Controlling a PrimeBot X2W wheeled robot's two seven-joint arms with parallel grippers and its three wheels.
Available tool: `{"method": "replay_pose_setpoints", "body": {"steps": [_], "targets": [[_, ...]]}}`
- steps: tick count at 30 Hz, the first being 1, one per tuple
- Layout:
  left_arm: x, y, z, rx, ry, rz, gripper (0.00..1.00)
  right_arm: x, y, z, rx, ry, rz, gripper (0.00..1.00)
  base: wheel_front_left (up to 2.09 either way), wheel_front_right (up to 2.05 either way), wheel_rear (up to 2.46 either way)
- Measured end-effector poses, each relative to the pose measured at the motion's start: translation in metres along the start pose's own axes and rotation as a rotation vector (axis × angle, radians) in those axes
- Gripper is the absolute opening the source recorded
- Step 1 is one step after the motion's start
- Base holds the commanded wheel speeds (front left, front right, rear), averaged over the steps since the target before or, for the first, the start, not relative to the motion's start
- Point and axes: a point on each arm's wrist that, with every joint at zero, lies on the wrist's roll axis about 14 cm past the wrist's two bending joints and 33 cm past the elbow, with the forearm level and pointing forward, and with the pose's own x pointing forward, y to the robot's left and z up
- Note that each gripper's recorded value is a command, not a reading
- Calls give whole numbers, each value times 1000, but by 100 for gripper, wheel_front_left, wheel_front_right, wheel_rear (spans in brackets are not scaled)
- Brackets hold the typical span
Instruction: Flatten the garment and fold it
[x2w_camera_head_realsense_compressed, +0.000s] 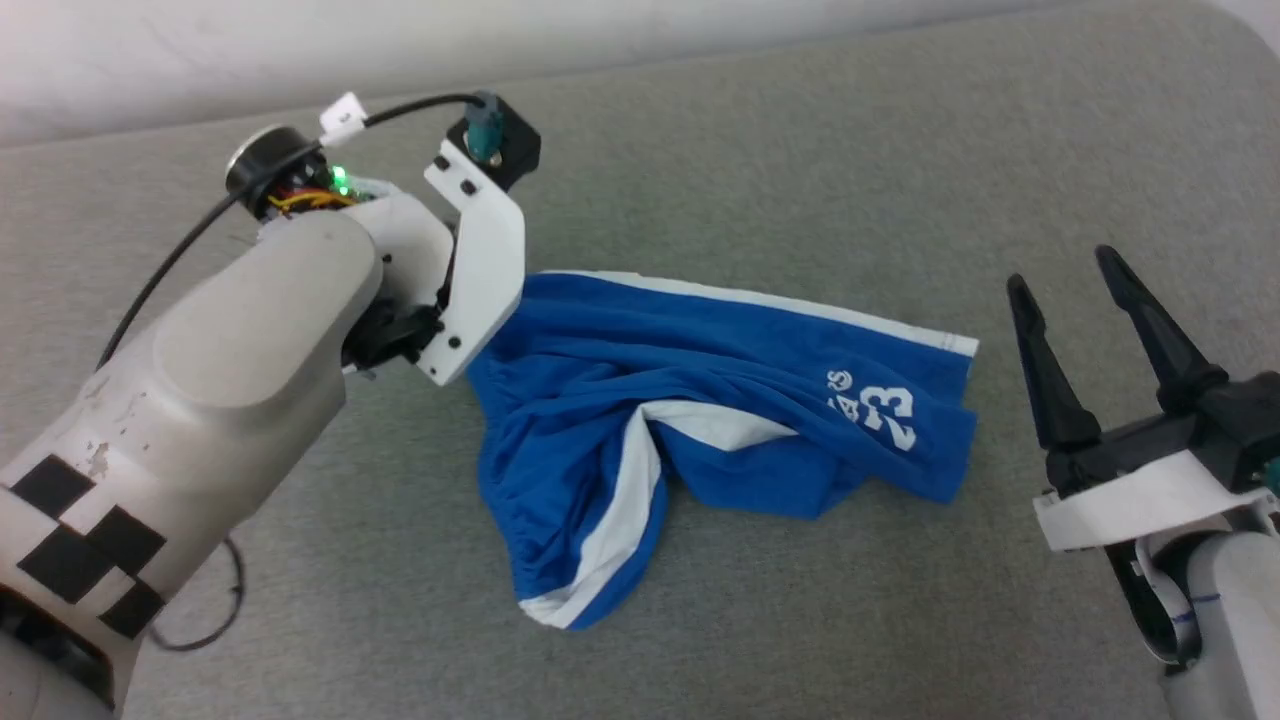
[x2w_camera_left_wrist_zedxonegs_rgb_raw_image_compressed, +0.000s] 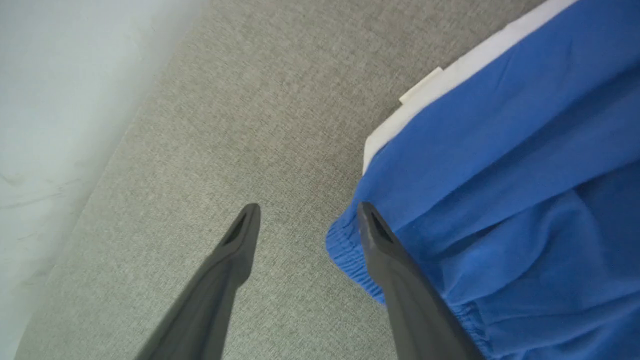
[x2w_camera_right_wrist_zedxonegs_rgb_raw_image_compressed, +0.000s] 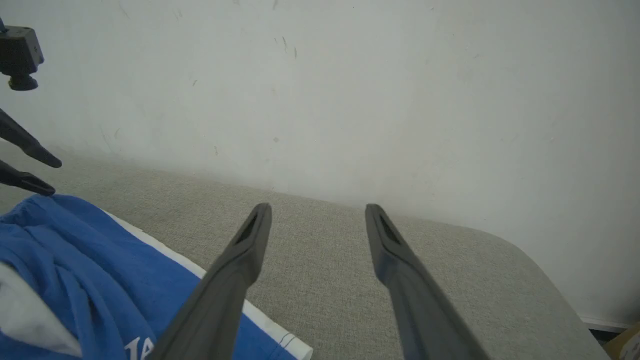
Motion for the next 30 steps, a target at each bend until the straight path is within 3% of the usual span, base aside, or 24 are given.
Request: {"method": "replay_pose_setpoints", "body": {"steps": [5, 10, 11, 12, 16, 19, 27, 30], "targets": [[31, -25, -34, 66, 177, -97, 100, 0, -8, -18, 0, 45, -26, 100, 0, 0, 0], [42, -24, -35, 105, 221, -118, 100, -1, -16, -33, -22, 94, -38, 100, 0, 0, 0], [43, -25, -35, 104, 217, -123, 65, 0, -19, -33, -33, 94, -35, 100, 0, 0, 0], [43, -25, -34, 103, 205, -127, 0, 2, -22, -31, -47, 90, -32, 100, 0, 0, 0], [40, -27, -27, 93, 145, -137, 0, 16, -31, -16, -127, 86, 11, 100, 0, 0, 0], [33, -23, -24, 72, 95, -123, 0, 28, -29, -13, -165, 158, 81, 100, 0, 0, 0], [8, -10, -25, 37, 25, -77, 0, 24, 2, -58, -229, 685, 345, 100, 0, 0, 0], [5, -10, -28, 28, 16, -74, 0, 25, 11, -70, -268, 823, 408, 100, 0, 0, 0]]}}
